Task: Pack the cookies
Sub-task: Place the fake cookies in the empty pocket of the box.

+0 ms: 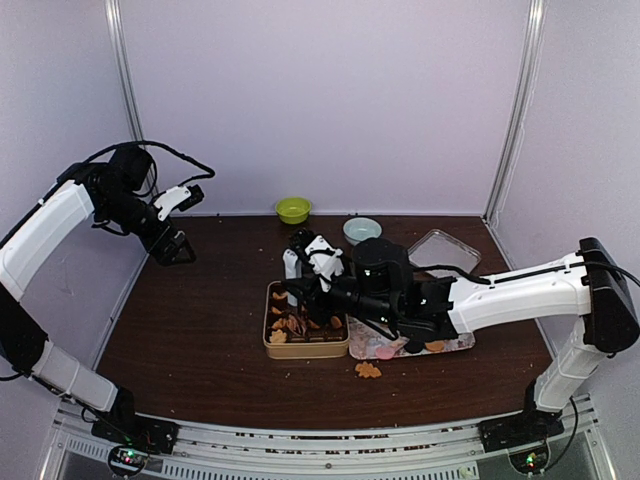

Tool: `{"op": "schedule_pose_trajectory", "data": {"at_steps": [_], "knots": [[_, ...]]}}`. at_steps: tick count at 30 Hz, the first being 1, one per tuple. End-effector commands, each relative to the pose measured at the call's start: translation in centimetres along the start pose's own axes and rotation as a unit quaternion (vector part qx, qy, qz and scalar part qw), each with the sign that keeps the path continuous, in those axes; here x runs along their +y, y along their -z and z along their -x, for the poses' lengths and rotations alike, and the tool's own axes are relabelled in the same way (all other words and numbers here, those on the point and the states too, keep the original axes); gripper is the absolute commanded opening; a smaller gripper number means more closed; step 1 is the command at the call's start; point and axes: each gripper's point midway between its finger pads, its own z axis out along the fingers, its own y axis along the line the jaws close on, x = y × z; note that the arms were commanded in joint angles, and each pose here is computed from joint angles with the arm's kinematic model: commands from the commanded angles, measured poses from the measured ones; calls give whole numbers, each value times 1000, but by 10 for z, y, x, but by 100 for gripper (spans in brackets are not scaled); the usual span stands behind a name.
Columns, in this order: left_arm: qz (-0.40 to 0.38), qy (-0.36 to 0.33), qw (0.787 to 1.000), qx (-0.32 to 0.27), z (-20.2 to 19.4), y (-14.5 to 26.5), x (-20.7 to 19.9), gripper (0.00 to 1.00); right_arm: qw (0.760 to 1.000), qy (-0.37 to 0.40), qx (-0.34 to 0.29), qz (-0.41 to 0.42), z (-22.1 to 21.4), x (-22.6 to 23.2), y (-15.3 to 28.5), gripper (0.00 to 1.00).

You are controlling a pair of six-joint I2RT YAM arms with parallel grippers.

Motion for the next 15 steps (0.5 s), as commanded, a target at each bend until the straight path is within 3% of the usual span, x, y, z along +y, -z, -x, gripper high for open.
{"op": "schedule_pose_trajectory", "data": {"at_steps": [1,7,15], "knots": [[9,-7,1000,-27,8,9,2,97,1000,-5,-6,-8,3,-2,-3,27],[7,-9,1000,-27,8,9,1,97,1000,-14,-25,-13,18,-5,2,36],[6,-10,999,-30,9,10,0,97,998,-34,-57,-24,41,-15,16,32]]}}
